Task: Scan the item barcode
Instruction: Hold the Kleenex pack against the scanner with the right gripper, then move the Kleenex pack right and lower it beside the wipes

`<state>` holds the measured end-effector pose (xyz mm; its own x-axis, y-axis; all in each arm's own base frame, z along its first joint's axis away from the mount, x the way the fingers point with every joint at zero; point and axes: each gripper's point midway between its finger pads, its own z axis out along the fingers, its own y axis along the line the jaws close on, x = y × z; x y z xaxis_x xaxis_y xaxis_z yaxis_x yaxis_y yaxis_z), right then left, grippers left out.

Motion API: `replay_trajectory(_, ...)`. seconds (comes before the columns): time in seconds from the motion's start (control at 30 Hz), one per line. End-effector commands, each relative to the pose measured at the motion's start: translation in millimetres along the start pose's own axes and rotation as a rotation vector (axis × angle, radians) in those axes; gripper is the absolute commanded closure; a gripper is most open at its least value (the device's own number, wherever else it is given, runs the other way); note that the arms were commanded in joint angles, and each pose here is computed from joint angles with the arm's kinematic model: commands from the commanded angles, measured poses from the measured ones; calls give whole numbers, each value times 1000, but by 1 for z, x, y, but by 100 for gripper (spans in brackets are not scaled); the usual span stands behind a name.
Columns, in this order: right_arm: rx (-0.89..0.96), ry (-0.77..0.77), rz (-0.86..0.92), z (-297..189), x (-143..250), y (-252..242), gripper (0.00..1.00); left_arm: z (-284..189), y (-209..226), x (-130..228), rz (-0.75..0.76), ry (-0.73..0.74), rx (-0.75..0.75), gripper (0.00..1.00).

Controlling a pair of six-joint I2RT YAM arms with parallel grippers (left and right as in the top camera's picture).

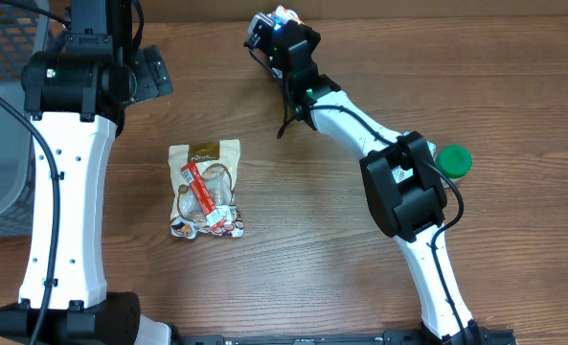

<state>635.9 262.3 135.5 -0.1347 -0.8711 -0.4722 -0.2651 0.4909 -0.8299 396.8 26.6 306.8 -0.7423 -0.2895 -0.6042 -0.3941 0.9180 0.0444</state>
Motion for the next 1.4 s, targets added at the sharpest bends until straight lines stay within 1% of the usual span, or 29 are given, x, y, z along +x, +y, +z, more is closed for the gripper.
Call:
replay_trajectory(0.0, 63, -14, 102, -26, -29, -34, 96, -5, 0, -3, 11, -18, 0, 0)
replay_trajectory(0.07, 68, -28, 178, -41, -41, -53, 96, -5, 0, -3, 11, -18, 0, 0)
replay_trajectory(0.13, 66, -42, 297, -61, -52, -77, 96, -5, 0, -3, 11, -18, 0, 0)
replay_trajectory(0.23, 46, -30, 517, -96, -57, -114, 96, -5, 0, -3, 11, -18, 0, 0)
replay_trajectory(0.3, 21, 10, 645, -123, -51, -134, 96, -5, 0, -3, 11, -18, 0, 0)
replay_trajectory(0.43, -59, 147, 816, -172, -18, -155, 96, -5, 0, -3, 11, -18, 0, 0)
replay_trajectory(0.57, -279, 328, 884, -215, 23, -136, 96, -5, 0, -3, 11, -18, 0, 0)
replay_trajectory(0.73, -574, 677, 912, -264, 91, -84, 96, -5, 0, -3, 11, -18, 0, 0)
replay_trajectory(0.83, -648, 896, 904, -286, 138, -58, 96, -5, 0, -3, 11, -18, 0, 0)
replay_trajectory(0.9, -655, 986, 901, -290, 163, -44, 96, -5, 0, -3, 11, -18, 0, 0)
replay_trajectory(0.97, -656, 1049, 906, -289, 186, -29, 96, -5, 0, -3, 11, -18, 0, 0)
replay_trajectory(1.07, -630, 1100, 915, -282, 216, -10, 96, -5, 0, -3, 11, -18, 0, 0)
replay_trajectory(1.17, -576, 1115, 922, -271, 244, 3, 96, -5, 0, -3, 11, -18, 0, 0)
replay_trajectory(1.27, -559, 1111, 931, -265, 256, 15, 96, -5, 0, -3, 11, -18, 0, 0)
replay_trajectory(1.3, -557, 1106, 933, -263, 258, 19, 93, -5, 0, -3, 11, -18, 0, 0)
replay_trajectory(1.33, -555, 1099, 935, -261, 260, 22, 86, -5, 0, -3, 11, -18, 0, 0)
replay_trajectory(1.37, -552, 1093, 937, -259, 260, 23, 83, -5, 0, -3, 11, -18, 0, 0)
